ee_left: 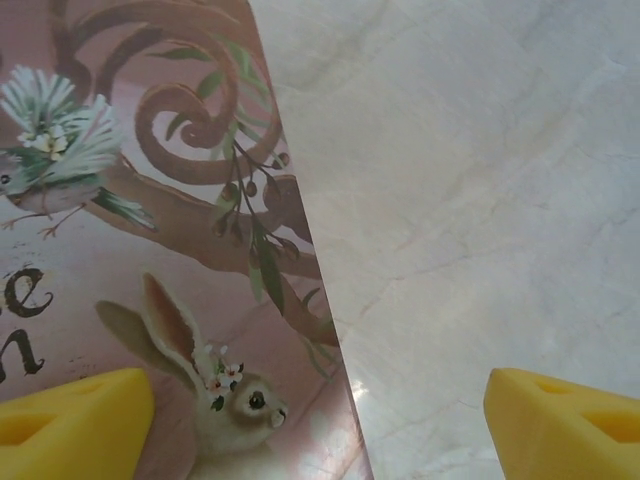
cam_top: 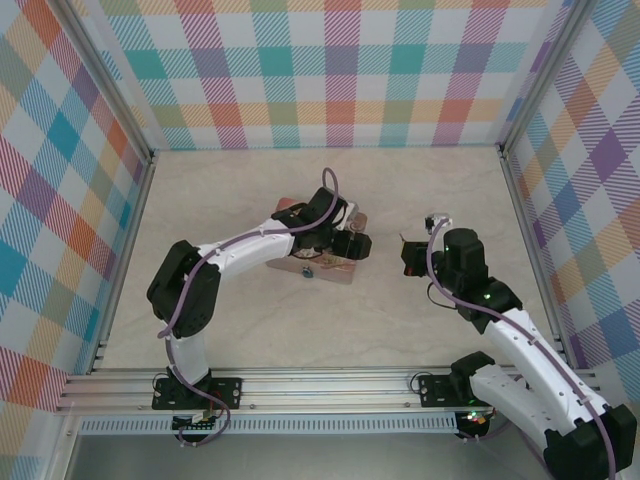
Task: Unlock a padlock with a key
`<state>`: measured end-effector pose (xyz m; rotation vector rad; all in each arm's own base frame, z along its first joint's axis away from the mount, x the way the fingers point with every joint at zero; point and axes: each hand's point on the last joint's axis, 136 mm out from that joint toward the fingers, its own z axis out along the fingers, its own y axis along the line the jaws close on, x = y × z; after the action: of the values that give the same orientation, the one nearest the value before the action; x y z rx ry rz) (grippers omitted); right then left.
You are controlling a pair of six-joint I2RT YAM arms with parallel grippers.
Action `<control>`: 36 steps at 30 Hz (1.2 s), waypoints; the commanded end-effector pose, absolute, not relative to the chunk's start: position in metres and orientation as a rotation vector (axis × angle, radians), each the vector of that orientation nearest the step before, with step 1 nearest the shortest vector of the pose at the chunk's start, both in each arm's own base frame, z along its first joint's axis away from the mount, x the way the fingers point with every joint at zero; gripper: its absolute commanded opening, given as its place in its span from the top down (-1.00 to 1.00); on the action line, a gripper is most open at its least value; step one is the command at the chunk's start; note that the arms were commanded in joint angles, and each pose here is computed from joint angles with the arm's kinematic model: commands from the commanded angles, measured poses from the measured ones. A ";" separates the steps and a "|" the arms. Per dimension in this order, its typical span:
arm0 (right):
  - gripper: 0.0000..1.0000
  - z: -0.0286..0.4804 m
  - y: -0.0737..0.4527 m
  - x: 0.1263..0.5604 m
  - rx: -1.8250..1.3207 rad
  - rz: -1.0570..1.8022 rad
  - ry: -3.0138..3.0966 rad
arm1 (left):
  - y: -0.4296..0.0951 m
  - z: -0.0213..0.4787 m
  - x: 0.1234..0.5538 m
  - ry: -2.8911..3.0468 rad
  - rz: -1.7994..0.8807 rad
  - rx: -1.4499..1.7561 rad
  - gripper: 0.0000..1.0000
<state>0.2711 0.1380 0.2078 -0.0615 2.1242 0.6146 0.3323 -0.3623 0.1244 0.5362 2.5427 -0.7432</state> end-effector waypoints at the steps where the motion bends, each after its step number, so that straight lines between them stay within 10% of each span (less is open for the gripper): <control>1: 0.92 0.218 0.142 0.274 -0.057 0.656 2.103 | -0.360 0.126 0.313 2.592 -0.781 0.530 -0.76; 12: 0.93 0.219 0.163 0.277 -0.111 0.779 2.104 | -0.278 0.211 0.345 2.345 -0.692 0.325 -0.92; 36: 0.92 0.209 0.179 0.283 -0.157 0.858 2.110 | -0.237 0.118 0.305 2.109 -0.942 0.322 -0.93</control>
<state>0.2828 0.1801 0.1933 -0.1632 2.1620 0.8378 0.2943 -0.2224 0.0945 0.2722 2.2616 -0.8662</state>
